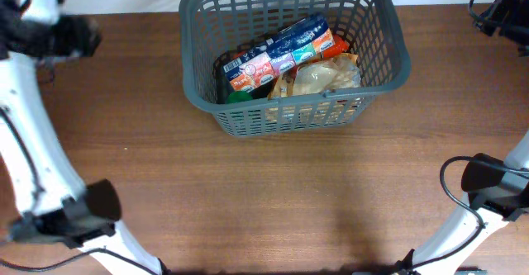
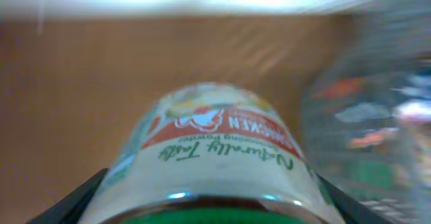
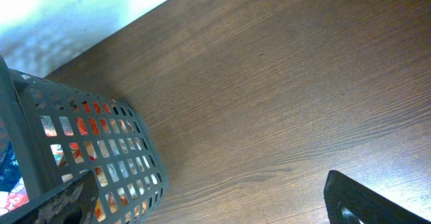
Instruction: Pack container
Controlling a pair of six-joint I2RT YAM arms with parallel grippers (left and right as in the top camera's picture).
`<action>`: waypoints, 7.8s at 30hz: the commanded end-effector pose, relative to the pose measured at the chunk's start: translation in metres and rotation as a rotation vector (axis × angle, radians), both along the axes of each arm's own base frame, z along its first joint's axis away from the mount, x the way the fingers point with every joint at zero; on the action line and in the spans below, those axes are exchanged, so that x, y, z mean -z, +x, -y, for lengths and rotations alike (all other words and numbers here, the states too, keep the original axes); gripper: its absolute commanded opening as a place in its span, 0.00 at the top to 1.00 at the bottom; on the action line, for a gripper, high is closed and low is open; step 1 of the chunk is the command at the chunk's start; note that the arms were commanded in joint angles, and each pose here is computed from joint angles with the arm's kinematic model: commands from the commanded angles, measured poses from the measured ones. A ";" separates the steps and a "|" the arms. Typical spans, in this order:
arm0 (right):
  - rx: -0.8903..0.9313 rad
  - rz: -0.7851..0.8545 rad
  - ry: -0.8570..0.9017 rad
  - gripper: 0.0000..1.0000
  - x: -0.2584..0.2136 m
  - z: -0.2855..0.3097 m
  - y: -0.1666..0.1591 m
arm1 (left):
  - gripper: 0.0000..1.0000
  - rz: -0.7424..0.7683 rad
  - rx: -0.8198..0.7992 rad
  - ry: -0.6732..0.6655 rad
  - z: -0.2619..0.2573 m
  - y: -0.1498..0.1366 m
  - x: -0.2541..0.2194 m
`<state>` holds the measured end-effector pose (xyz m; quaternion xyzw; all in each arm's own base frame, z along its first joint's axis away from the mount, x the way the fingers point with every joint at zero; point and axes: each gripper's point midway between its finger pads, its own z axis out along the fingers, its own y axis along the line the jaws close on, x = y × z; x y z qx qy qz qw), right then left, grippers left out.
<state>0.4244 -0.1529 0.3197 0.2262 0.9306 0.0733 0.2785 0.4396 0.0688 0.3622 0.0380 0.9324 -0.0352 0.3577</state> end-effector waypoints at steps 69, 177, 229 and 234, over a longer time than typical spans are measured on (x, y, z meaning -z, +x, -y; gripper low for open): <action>0.008 0.000 0.012 0.01 0.002 0.002 0.001 | 0.01 -0.300 0.966 0.581 0.208 -0.040 0.104; 0.039 0.847 -0.537 0.01 0.156 -0.109 -0.186 | 0.01 0.113 -0.129 0.241 0.047 -0.121 -0.010; 0.039 0.847 -0.537 0.01 0.156 -0.109 -0.186 | 0.01 0.776 -0.027 0.086 0.083 -0.194 0.203; 0.039 0.847 -0.537 0.01 0.156 -0.109 -0.186 | 0.01 0.776 -0.027 0.086 0.083 -0.194 0.203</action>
